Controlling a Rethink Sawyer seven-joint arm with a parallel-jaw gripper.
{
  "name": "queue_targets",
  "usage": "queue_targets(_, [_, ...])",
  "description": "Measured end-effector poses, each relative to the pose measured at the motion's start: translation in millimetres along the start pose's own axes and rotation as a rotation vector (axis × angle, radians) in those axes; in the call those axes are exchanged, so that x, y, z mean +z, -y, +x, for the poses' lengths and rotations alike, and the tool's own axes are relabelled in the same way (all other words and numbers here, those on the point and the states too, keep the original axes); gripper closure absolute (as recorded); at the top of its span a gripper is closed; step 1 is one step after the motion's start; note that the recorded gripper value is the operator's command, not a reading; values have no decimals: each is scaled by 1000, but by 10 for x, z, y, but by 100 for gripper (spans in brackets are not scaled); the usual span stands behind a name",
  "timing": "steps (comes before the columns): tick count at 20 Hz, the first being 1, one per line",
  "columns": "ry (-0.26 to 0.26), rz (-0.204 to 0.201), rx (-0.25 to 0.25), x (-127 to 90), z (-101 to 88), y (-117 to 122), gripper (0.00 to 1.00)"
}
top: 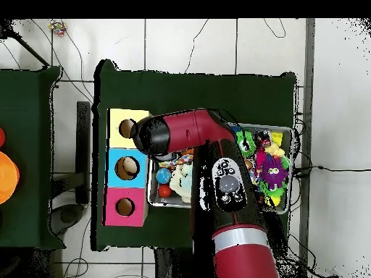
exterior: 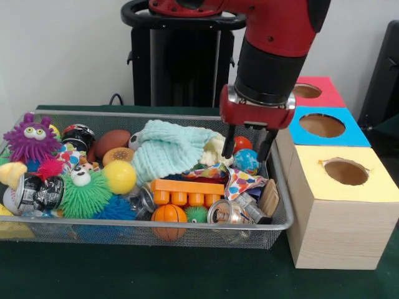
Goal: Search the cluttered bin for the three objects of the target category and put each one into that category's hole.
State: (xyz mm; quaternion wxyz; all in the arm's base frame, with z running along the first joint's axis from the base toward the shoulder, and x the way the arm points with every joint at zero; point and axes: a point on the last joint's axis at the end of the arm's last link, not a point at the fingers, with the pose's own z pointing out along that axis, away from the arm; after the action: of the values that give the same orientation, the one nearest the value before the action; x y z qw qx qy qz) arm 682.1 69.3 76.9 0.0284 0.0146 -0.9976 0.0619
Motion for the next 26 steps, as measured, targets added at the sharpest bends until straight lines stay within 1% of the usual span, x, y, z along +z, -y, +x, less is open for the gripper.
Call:
queue_targets(2, [-11,-4,6,68,16,27,0])
queue_targets(3, [-24,-8,12,146,39,63,0])
queue_targets(9, [-58,-17,29,346,101,165,0])
queue_targets(12, [-66,-19,34,392,116,198,0])
queue_targets(16, [-66,-16,33,397,122,200,0])
queue_targets(20, [-66,14,14,397,160,166,0])
queue_targets(22, [-63,38,-7,385,182,104,0])
queue_targets(26, [-58,56,-31,348,202,-14,0])
